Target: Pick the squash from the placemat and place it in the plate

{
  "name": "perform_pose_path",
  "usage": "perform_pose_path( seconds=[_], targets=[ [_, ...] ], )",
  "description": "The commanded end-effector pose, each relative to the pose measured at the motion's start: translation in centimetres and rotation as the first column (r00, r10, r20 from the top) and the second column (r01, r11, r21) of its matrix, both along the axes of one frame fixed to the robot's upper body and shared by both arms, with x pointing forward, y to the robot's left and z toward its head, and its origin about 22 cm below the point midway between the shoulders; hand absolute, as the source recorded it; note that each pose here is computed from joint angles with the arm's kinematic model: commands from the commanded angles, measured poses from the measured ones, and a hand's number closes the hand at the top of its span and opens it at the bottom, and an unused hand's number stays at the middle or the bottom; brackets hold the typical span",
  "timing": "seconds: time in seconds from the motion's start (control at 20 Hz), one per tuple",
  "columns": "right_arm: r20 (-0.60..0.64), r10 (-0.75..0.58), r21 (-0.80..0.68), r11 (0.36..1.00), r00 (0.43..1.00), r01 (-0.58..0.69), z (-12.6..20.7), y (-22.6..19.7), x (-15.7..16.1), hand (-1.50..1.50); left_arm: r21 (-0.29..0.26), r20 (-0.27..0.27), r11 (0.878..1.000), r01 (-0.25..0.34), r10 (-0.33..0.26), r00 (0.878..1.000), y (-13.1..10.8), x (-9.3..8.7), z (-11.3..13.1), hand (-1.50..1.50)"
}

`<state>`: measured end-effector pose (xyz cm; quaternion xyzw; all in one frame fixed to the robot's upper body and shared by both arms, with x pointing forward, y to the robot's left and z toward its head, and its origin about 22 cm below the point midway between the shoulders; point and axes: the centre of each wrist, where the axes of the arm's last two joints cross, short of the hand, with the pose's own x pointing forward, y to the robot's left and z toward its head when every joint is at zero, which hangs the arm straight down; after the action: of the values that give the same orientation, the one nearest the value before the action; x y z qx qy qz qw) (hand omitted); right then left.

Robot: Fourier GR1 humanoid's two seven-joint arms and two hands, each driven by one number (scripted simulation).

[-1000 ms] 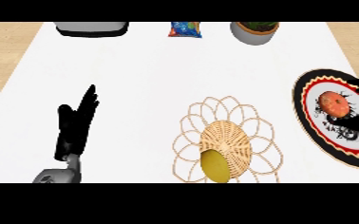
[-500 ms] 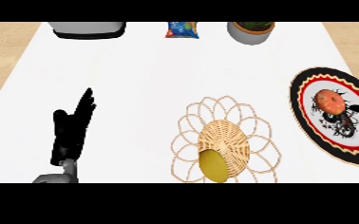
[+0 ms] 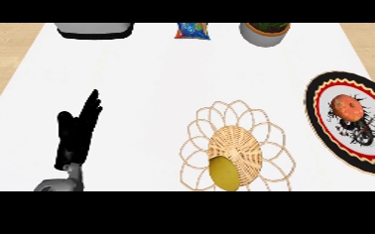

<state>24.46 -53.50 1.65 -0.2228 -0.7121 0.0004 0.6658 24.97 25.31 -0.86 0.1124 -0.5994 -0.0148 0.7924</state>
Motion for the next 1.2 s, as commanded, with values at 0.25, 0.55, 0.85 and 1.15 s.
perform_pose_path(
  seconds=[0.25,0.55,0.85,1.15],
  targets=[
    [0.052,0.034,-0.014,0.999,0.998,-0.033,-1.9,0.8,0.2,-1.5,-0.014,0.022,1.0,0.016,-0.015,1.0,0.1,-0.5,-0.9,0.0],
    [-0.027,-0.024,-0.059,0.998,0.999,0.022,-4.2,1.5,-1.7,-1.5,0.012,0.004,1.0,0.011,-0.011,1.0,-1.5,-0.4,1.2,0.0],
    [-0.041,-0.074,-0.093,0.993,0.996,0.07,-3.4,0.9,-1.0,-1.5,0.004,0.007,1.0,-0.006,0.006,1.0,-0.9,0.3,0.0,0.0],
    [-0.06,-0.118,-0.132,0.985,0.991,0.109,-2.0,-0.6,-1.6,-1.5,0.011,0.006,1.0,0.002,-0.002,1.0,1.0,1.5,0.6,0.0]
  ],
)
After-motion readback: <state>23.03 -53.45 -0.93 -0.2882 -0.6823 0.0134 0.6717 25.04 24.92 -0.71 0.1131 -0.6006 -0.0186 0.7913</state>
